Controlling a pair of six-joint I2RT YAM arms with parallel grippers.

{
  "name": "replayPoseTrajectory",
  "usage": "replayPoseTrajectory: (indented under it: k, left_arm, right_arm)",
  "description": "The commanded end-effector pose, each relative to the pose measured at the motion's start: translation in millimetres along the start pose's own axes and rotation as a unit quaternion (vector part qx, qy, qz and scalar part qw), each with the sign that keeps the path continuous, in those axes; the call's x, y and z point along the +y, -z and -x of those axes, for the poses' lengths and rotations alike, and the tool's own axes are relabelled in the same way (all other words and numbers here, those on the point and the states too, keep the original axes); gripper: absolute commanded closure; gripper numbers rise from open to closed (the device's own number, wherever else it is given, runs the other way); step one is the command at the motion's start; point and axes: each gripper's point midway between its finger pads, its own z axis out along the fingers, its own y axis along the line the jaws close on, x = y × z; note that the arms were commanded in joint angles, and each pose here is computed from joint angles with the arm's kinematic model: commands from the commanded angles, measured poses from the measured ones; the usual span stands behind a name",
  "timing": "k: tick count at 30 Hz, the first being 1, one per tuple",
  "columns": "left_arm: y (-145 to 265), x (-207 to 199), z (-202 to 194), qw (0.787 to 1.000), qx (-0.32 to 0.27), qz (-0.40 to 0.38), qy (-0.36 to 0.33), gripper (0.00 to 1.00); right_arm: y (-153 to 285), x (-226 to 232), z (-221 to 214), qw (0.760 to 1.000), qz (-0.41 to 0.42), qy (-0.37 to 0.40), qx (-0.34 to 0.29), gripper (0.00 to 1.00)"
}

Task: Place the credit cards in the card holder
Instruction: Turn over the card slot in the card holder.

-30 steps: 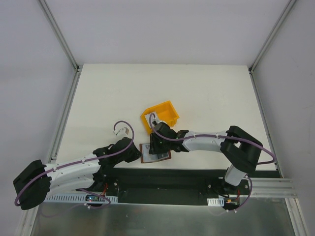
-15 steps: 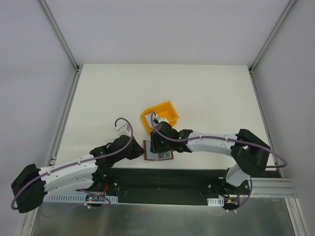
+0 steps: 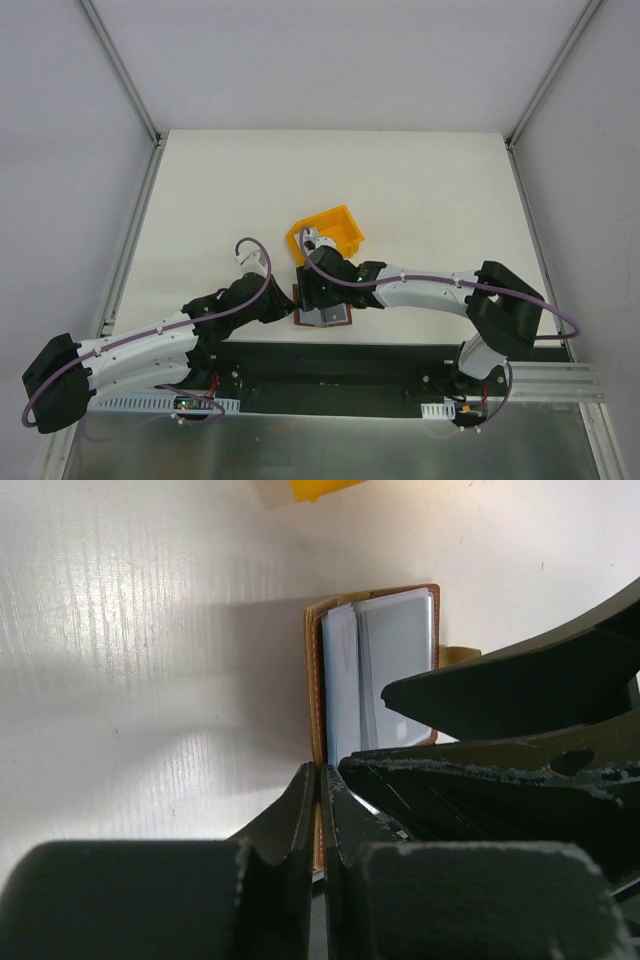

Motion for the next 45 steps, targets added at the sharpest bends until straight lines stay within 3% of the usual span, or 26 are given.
replayPoseTrajectory:
  k: [1, 24, 45]
  left_arm:
    - [6.8, -26.9, 10.0, 0.999, -0.011, -0.04, -0.007, 1.0]
    - [5.7, -17.3, 7.5, 0.999, -0.014, -0.032, 0.002, 1.0]
    - [3.3, -12.2, 4.1, 1.0, -0.009, -0.024, 0.004, 1.0]
  right_arm:
    - [-3.2, 4.5, 4.7, 1.0, -0.014, 0.012, -0.002, 0.44]
    - [14.6, -15.2, 11.6, 0.998, -0.056, 0.021, -0.028, 0.56]
    - [39.9, -41.4, 16.7, 0.991, -0.122, 0.041, -0.035, 0.55]
